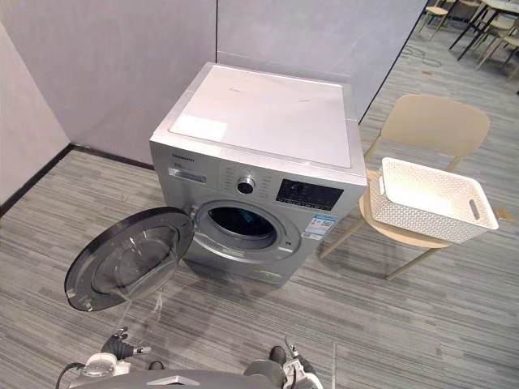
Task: Pick up the laundry basket with both hands and put the clothes into the washing machine.
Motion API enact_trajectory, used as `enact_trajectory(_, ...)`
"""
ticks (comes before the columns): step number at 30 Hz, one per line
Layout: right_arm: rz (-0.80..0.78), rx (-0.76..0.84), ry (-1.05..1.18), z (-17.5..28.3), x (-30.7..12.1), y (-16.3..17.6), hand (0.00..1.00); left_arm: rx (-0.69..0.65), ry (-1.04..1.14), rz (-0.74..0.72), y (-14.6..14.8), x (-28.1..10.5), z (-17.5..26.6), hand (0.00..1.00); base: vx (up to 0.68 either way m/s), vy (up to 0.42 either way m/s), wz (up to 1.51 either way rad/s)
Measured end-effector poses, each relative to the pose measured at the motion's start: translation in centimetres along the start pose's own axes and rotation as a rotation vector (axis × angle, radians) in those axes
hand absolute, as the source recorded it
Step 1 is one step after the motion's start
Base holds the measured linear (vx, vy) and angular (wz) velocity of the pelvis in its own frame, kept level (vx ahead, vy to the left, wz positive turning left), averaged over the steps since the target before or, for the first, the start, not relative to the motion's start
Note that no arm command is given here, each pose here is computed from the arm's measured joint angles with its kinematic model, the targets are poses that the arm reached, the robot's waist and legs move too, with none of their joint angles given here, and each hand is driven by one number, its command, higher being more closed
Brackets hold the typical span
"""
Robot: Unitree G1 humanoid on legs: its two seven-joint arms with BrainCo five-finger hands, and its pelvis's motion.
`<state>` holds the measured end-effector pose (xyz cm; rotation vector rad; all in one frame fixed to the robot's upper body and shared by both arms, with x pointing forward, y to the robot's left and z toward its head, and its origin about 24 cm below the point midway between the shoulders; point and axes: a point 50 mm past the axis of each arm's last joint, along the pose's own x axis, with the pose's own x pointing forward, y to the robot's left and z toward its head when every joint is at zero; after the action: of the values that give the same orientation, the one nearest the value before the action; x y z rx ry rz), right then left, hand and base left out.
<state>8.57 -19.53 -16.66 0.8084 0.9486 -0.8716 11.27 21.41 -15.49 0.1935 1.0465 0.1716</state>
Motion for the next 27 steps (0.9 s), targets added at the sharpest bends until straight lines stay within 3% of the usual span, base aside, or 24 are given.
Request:
enact_trajectory(7,0.030,-0.103,0.017,-0.7,-0.2,0.1,0.00,-0.076,0.050,0.073,1.9,-0.3,-1.5,0.00,-0.04,0.044,-0.09)
enact_trajectory(10,0.051,-0.110,-0.023,0.9,0.1,0.6,0.00,-0.124,0.065,0.032,-0.1,-0.4,-1.6,0.00,-0.02,0.028,-0.22)
enact_trajectory(17,0.126,-0.140,-0.012,0.4,0.1,3.1,0.00,-0.173,0.044,0.007,-1.1,-0.2,-0.6,0.00,-0.12,-0.034,-0.27)
enact_trajectory(21,0.101,-0.158,-0.024,0.9,0.2,1.8,0.00,-0.182,0.028,-0.020,-2.1,-0.2,-0.2,0.00,-0.17,-0.064,0.35)
enact_trajectory(27,0.086,-0.189,-0.066,2.4,0.3,0.9,0.00,-0.333,-0.231,0.016,-0.6,-1.2,4.4,0.00,-0.13,0.002,0.57)
